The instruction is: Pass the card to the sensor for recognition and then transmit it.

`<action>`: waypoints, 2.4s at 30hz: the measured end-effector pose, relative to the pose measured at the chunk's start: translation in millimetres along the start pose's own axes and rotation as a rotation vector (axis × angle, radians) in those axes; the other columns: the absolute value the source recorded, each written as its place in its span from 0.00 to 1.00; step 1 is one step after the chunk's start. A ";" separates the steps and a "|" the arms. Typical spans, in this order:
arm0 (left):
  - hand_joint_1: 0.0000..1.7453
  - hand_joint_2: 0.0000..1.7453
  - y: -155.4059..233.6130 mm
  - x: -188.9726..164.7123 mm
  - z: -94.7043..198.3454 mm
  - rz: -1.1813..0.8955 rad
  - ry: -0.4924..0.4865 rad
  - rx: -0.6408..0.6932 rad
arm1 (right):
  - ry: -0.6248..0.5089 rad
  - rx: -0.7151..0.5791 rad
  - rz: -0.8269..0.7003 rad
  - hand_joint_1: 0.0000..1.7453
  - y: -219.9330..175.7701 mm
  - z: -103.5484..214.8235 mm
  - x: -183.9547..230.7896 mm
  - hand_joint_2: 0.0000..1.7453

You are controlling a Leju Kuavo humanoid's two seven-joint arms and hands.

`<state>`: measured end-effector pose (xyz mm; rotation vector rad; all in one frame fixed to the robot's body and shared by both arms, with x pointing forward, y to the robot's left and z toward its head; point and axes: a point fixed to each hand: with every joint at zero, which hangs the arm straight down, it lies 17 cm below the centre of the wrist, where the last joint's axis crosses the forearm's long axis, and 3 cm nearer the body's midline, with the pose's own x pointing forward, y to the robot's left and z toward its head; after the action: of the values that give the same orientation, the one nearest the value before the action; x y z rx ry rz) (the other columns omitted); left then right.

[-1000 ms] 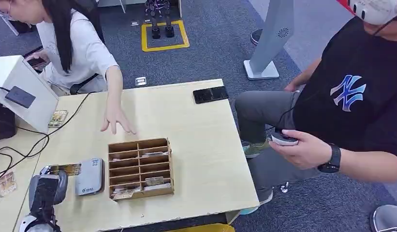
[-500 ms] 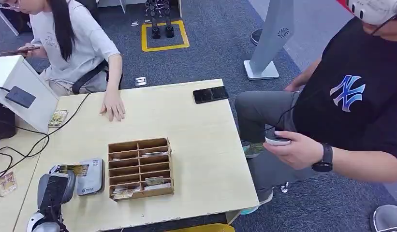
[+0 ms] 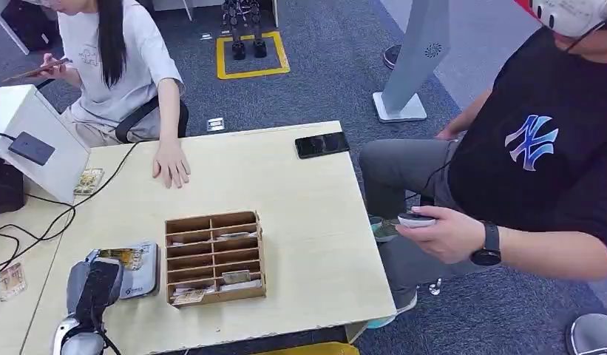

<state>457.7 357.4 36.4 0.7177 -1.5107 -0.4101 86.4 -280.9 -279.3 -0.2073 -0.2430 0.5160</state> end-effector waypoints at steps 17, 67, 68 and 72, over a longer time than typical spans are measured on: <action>1.00 1.00 -4.8 -7.1 -5.1 -0.063 0.023 0.002 | 0.003 0.001 -0.008 0.00 0.1 0.0 -0.4 1.00; 1.00 1.00 76.9 91.6 -60.1 0.415 -0.178 0.150 | 0.003 0.000 0.023 0.00 -1.5 -0.5 1.3 1.00; 1.00 1.00 79.3 92.6 -60.9 0.416 -0.182 0.159 | 0.003 0.000 0.023 0.00 -1.5 -0.4 1.3 1.00; 1.00 1.00 101.5 100.0 -71.2 0.368 -0.204 0.231 | 0.005 0.002 0.029 0.00 -1.4 -0.5 1.3 1.00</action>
<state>513.8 378.5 184.0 0.5696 -1.8615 -0.0293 88.3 -281.5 -279.2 -0.2107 -0.2354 0.5447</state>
